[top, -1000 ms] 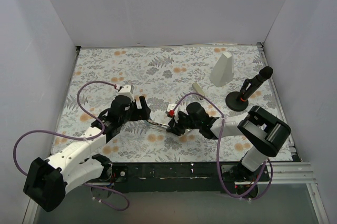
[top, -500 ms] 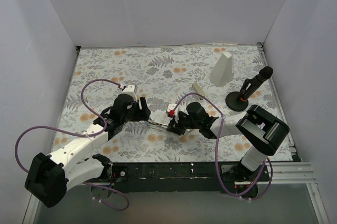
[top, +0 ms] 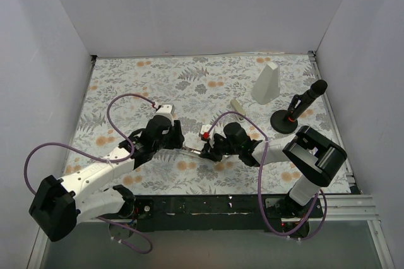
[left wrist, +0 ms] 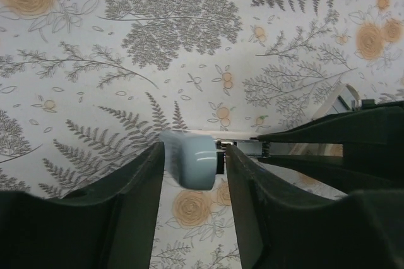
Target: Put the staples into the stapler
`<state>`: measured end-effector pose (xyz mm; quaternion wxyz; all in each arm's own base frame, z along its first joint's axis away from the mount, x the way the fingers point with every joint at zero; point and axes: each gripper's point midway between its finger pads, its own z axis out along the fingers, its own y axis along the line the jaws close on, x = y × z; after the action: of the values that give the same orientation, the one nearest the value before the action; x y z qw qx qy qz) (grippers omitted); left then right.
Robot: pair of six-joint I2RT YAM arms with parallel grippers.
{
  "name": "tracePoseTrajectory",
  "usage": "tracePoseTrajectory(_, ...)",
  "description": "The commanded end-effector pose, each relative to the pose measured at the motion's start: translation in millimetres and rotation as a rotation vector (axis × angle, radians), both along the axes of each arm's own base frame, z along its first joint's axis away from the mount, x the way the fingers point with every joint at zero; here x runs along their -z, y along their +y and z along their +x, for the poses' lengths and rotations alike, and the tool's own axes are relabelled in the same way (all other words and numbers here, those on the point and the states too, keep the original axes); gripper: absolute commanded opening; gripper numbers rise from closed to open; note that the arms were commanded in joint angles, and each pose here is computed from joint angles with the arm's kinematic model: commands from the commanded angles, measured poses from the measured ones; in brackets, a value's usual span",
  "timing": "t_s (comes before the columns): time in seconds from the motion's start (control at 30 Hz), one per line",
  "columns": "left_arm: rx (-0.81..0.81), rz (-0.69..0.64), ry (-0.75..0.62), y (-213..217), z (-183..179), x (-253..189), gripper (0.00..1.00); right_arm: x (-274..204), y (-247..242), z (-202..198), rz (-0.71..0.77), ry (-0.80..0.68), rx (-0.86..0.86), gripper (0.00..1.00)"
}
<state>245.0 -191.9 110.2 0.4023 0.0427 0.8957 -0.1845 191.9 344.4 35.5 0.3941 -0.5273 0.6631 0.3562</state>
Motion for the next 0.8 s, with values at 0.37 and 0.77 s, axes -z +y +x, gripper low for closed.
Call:
tracePoseTrajectory(0.37,0.039,-0.005,0.021,-41.4,-16.9,-3.7,0.23,-26.1,16.5,1.9,0.082,-0.028,-0.048,0.06)
tracePoseTrajectory(0.77,0.082,-0.012,0.061,-81.6,-36.0,19.6,0.26,-34.3,21.6,-5.3,0.112,-0.007,-0.090,0.06)
